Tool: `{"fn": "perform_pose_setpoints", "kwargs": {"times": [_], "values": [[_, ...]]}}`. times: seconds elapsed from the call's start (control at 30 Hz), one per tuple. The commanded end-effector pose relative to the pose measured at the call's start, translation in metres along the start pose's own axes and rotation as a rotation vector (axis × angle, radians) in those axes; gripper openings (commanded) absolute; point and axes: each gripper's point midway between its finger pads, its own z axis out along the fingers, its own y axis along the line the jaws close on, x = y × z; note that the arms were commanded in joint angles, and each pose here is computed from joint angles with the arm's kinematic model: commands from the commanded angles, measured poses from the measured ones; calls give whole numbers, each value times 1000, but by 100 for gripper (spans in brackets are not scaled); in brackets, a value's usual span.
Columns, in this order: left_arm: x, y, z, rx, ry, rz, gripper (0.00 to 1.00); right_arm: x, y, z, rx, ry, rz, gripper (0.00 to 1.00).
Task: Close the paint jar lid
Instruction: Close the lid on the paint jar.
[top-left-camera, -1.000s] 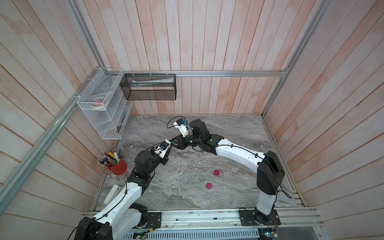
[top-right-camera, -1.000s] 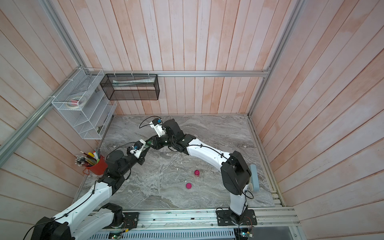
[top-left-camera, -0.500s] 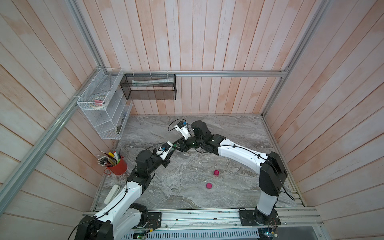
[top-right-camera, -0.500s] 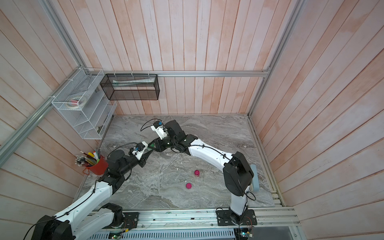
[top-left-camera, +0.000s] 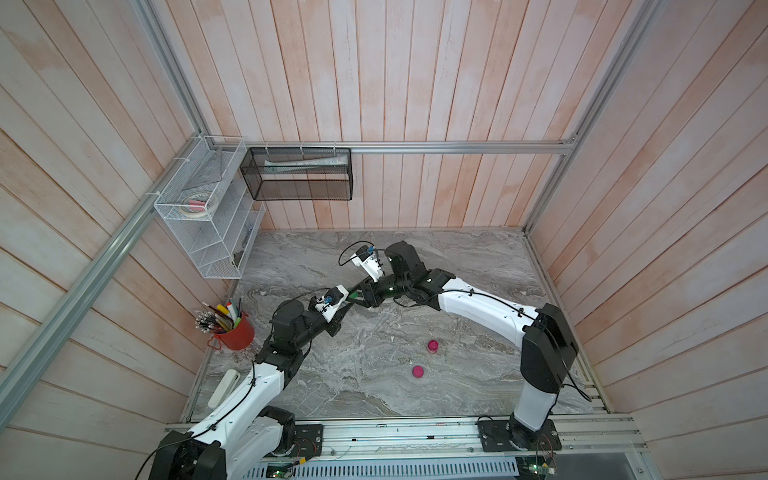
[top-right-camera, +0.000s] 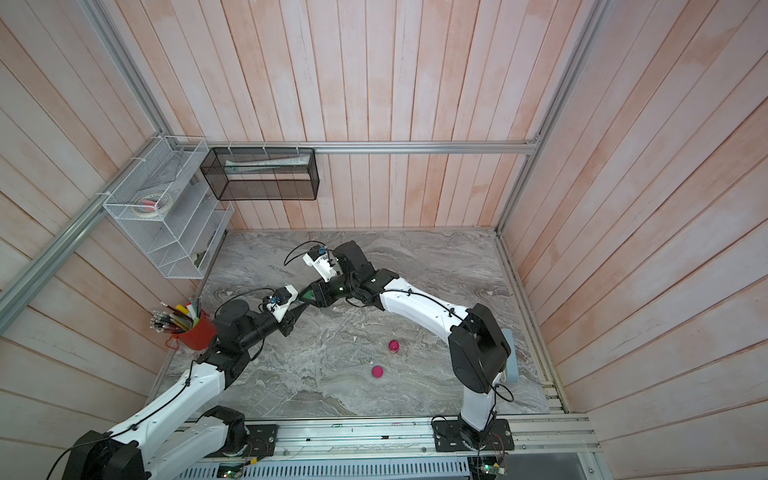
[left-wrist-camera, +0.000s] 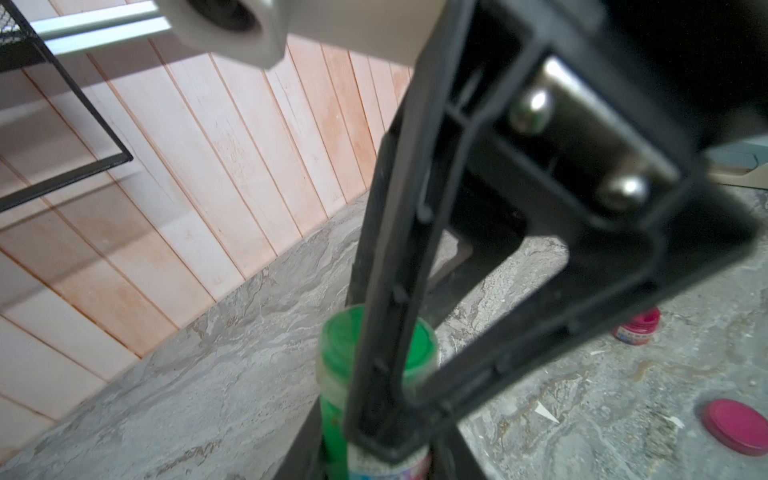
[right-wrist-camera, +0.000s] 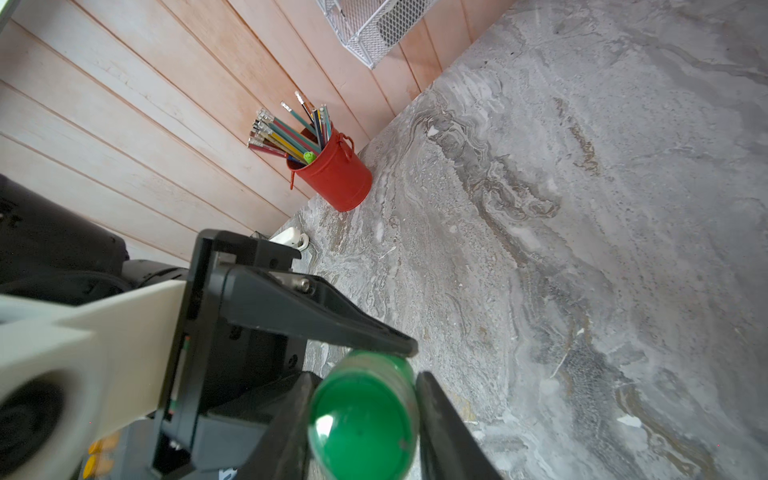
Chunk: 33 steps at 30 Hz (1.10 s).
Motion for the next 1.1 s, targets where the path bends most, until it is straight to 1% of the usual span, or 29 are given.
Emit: {"fn": "perform_pose_setpoints", "kwargs": {"times": [0.0, 0.2, 0.43, 0.53, 0.67, 0.77, 0.87, 0.93, 1.07], "values": [[-79, 2, -9, 24, -268, 129, 33, 53, -28, 6, 88, 144, 74, 44], [-74, -3, -5, 63, -260, 111, 32, 44, -29, -13, 106, 84, 53, 49], [-67, -5, 1, 93, -239, 89, 33, 32, -25, -46, 130, -13, -9, 55], [-63, -6, 4, 104, -227, 81, 33, 28, -16, -58, 115, -49, -49, 56], [-61, -7, 6, 110, -217, 75, 33, 27, -5, -69, 98, -64, -104, 58], [-59, -8, 7, 119, -211, 75, 33, 27, -4, -78, 127, -74, -143, 59], [-59, -14, 7, 163, -209, 71, 33, 19, -8, -94, 209, -118, -195, 57], [-59, -21, 8, 219, -206, 60, 33, 6, -7, -112, 277, -186, -250, 55], [-60, -35, 8, 333, -209, 36, 33, -10, 12, -141, 307, -288, -396, 51]]}}
